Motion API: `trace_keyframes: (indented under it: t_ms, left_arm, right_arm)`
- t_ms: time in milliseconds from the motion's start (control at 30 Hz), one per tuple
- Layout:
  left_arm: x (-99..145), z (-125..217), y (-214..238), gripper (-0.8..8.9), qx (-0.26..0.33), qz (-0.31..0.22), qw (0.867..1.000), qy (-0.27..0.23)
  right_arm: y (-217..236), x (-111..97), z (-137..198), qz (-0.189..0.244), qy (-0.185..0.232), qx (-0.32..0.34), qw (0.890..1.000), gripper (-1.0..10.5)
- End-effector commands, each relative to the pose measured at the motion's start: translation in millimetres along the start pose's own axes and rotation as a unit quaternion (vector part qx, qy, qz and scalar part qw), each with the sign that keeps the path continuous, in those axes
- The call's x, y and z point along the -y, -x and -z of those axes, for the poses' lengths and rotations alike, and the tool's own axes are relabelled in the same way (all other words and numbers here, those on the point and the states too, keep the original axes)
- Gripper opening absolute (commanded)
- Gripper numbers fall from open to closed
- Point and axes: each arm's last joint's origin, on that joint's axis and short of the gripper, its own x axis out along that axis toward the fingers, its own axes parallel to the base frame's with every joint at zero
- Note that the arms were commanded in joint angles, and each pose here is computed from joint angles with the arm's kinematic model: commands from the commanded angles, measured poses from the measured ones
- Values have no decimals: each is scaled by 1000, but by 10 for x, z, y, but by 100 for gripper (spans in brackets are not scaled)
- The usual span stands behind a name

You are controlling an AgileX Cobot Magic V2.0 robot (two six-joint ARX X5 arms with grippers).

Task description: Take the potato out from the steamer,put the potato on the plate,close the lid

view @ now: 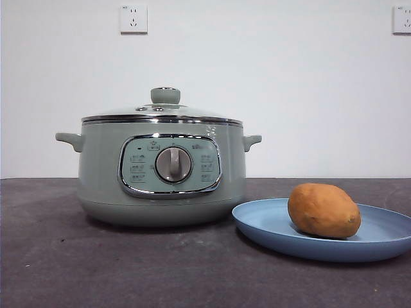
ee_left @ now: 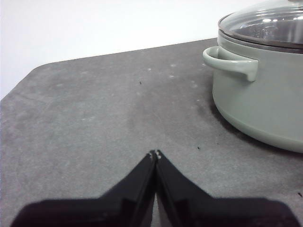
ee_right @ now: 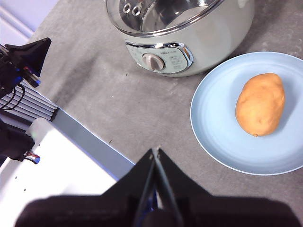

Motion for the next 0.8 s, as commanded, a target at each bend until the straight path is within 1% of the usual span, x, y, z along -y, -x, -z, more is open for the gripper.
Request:
trace_keyframes:
  t_ms: [33,67,167,233,300,333,367,467,500,600,667,800]
  left_arm:
    - [1,49,-14,-4,-6,-2,1000,4]
    - [1,49,-14,-4,-6,-2,1000,4]
    - [1,49,-14,-3,-6,-2,1000,4]
    - [1,49,-14,-4,-6,-2,1000,4]
    - [1,49,-14,-3,-6,-2,1000,4]
    - [1,49,-14,-3,-6,-2,1000,4]
    - [1,49,-14,-3,-6,-2,1000,4]
    - [1,49,-14,-4,-6,-2,1000,4]
    - [1,49,-14,-4,-6,-2,1000,4]
    - [1,49,-14,-3,-6,-2,1000,4]
    - [1,49,-14,-3,-6,-2,1000,4]
    - [1,49,-14,-3,-6,-2,1000,4]
  right_arm:
    - [5,-2,-1,1,16,2,1000,1]
    - [13,0,0,3,25,5,1000,1]
    - [113,9,30,17,31,30,999,1]
    - [222,18,46,36,58,66,995,1]
    - [336,18,61,57,65,120,989,1]
    - [383,18,69,68,72,150,984,1]
    - [430,22,85,82,80,185,976,1]
    - [498,51,182,122,103,270,950,1]
    - [485,83,234,138,112,296,939,1]
    - [371,210,399,181,121,341,914,1]
    - [252,315,538,206,113,361,903,1]
    - [-68,561,830,226,80,388,890,1]
